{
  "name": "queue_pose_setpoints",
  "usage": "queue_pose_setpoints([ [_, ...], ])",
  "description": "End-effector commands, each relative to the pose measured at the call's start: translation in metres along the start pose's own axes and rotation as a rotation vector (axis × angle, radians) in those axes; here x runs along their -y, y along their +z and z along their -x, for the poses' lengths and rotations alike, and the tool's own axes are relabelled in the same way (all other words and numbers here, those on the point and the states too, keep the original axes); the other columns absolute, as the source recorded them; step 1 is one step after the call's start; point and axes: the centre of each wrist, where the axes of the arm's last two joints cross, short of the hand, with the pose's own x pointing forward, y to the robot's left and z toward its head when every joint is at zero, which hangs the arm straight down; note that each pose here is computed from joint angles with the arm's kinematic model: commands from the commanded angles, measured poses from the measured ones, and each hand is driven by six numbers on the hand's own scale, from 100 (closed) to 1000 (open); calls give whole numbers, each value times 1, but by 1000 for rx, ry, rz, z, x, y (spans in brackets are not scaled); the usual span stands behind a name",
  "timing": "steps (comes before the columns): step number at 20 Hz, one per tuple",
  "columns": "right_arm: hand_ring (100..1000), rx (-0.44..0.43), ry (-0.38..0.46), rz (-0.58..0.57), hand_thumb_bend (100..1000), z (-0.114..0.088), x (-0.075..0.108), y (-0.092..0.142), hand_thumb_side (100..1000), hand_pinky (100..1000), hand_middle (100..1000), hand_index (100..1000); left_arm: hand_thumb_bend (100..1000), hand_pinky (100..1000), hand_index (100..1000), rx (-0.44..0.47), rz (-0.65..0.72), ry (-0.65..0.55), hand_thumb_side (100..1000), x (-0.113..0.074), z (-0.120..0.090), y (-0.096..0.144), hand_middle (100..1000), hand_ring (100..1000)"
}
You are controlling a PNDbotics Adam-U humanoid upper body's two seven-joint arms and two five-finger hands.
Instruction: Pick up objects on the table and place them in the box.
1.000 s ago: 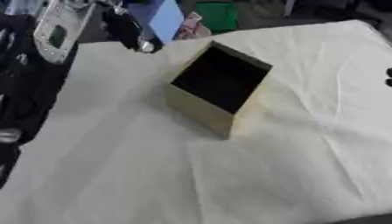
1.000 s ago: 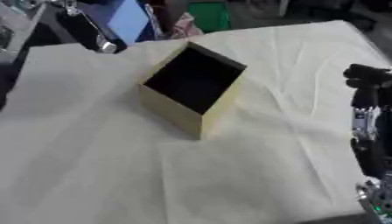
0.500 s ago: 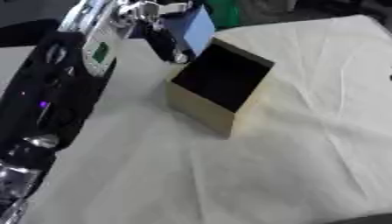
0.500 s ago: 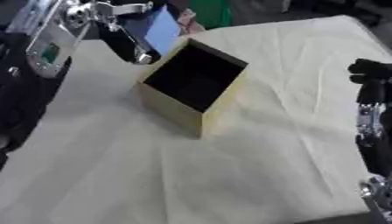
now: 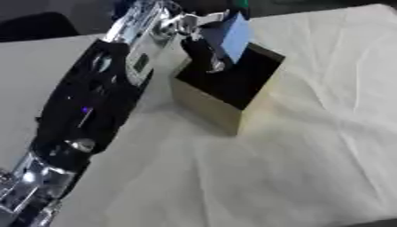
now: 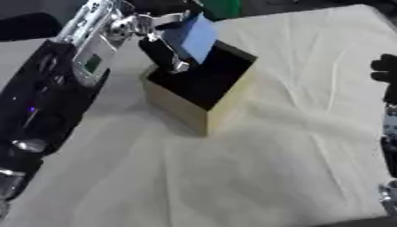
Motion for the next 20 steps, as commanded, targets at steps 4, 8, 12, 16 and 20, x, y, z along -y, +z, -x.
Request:
queue_pose_setpoints([
  [4, 730, 41, -15, -18, 100, -5, 1, -10, 910, 671, 624, 771, 244, 879, 990, -50, -63, -75, 368, -8, 2, -6, 803, 847],
  [8, 729, 34, -11, -14, 100, -5, 1, -9, 910, 670, 622, 770, 451, 913, 1000, -86, -58, -146, 458, -5, 4, -7, 858, 897],
  [12, 729, 30, -7, -12, 100, -5, 0, -7, 910, 669, 622, 770, 581, 934, 1000, -99, -45, -207, 522, -2, 5, -8, 893, 925],
  [16, 728, 25, -4, -9, 100, -5, 0, -6, 911, 668, 621, 769, 730, 942, 1000, -114, -58, -243, 612, 0, 7, -8, 919, 938],
  [20, 727, 19, 1, -6, 100, -4, 0, -4, 912, 667, 620, 769, 723, 946, 1000, -137, -88, -273, 607, 1, 9, -7, 921, 944],
])
